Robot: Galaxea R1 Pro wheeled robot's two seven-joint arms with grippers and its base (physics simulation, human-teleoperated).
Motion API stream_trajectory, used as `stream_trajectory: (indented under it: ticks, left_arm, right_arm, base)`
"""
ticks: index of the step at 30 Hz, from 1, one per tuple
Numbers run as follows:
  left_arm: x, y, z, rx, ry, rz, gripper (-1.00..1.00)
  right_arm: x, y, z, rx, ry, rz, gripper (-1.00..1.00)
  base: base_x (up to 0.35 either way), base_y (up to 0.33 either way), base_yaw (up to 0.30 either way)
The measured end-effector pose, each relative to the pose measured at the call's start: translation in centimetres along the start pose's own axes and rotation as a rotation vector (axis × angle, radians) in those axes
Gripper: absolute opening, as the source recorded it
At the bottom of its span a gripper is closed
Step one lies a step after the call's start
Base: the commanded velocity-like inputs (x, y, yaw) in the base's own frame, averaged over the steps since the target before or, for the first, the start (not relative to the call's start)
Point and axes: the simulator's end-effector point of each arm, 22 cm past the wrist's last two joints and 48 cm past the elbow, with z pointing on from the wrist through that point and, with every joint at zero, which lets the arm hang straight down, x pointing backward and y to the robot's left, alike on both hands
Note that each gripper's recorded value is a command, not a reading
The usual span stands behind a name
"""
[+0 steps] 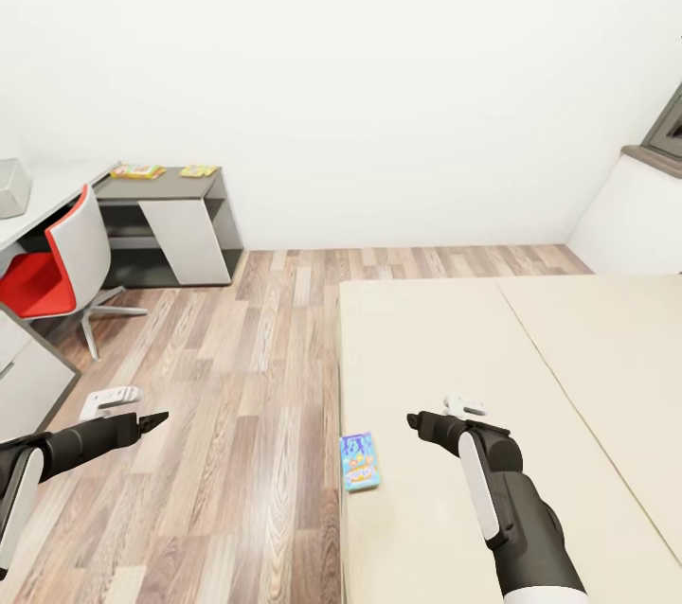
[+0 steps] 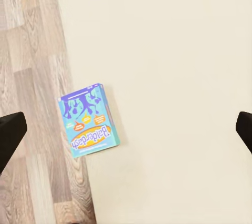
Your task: Put all the toys in the child's room - the three board games (two on the bed and one on the table), the two jigsaw puzzles on the table, and the tennis ball on the table - inside the toy box on the table in the child's room.
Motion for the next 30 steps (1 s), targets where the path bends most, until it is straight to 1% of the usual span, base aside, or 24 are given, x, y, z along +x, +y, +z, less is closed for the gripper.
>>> stream_trajectory:
  ticks: [20,30]
  left_arm:
    - [-1.2,-0.4,-1.1,0.007,-0.032,0.006,1.0]
    - [-1.6,-0.6,-1.5,0.009,-0.043,0.007,1.0]
  right_arm:
    - [-1.3,0.4,-1.2,-0.008,-0.034,-0.003,1.0]
    - [-1.8,0.6,-1.6,-0.012,-0.044,-0.002,1.0]
  base:
    - [0.0,0.0,0.0]
    - [0.0,0.0,0.03]
